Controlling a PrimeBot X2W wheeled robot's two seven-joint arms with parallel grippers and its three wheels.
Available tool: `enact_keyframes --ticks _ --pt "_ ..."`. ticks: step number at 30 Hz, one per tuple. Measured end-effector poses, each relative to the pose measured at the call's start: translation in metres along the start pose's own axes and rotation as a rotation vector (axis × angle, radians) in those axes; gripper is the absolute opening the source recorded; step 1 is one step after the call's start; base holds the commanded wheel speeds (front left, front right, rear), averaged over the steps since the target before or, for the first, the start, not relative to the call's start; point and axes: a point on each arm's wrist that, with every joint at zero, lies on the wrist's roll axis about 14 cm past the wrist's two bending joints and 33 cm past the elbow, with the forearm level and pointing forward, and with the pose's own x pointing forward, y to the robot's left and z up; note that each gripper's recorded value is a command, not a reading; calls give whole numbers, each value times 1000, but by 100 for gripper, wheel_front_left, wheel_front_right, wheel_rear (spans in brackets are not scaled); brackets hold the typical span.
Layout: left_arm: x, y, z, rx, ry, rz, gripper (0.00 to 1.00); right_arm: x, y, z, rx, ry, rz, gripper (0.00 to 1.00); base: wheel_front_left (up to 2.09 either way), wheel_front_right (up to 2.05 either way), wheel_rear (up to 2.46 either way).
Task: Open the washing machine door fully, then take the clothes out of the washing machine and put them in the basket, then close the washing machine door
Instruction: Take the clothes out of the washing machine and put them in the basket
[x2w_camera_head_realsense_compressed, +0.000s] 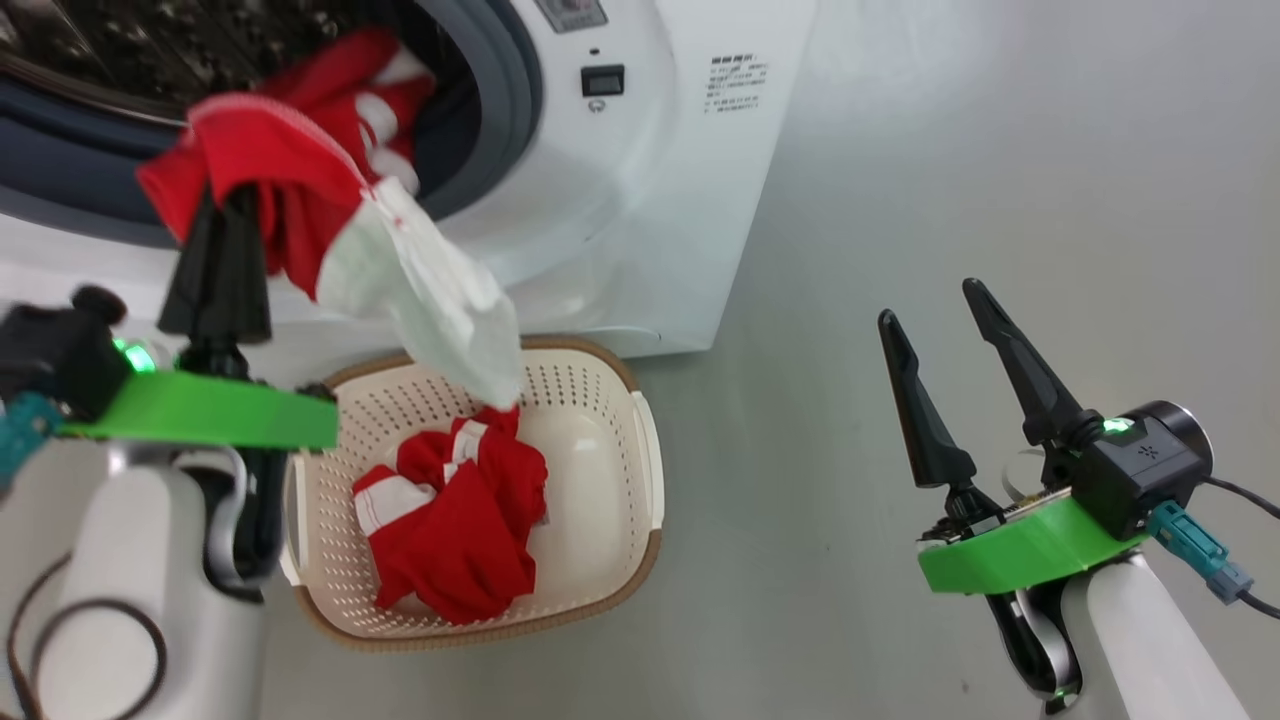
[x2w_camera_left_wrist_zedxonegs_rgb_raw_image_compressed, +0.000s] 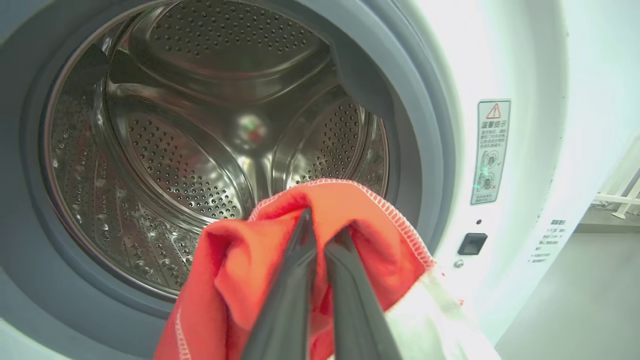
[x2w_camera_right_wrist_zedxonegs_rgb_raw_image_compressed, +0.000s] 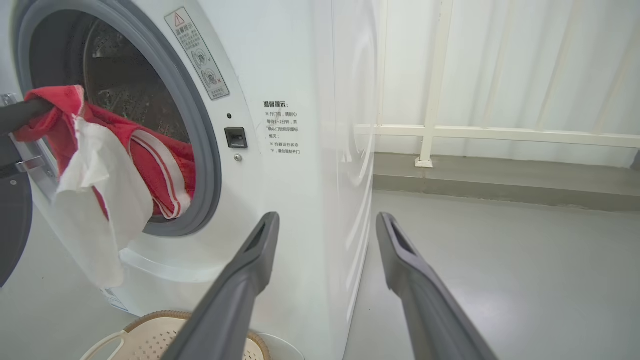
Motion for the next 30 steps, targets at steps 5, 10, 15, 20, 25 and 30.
enact_keyframes --ticks 5,10,15,20,25,30 --pt "-18 -5 12 4 -19 -9 0 -12 2 2 3 4 -4 100 0 0 0" --pt "-34 -7 30 3 -60 -6 0 -14 9 10 -5 -13 14 100 0 0 0" --pt "-53 -8 38 -14 -69 23 0 -15 15 19 -11 -37 27 100 0 0 0" --pt "-64 -14 41 -27 -61 21 0 -23 17 16 -8 -24 28 100 0 0 0" --pt "-72 -19 26 -53 -7 15 0 -23 17 15 -8 -21 28 100 0 0 0" --pt "-77 -11 -2 -83 72 54 0 -22 16 10 -5 -9 26 100 0 0 0"
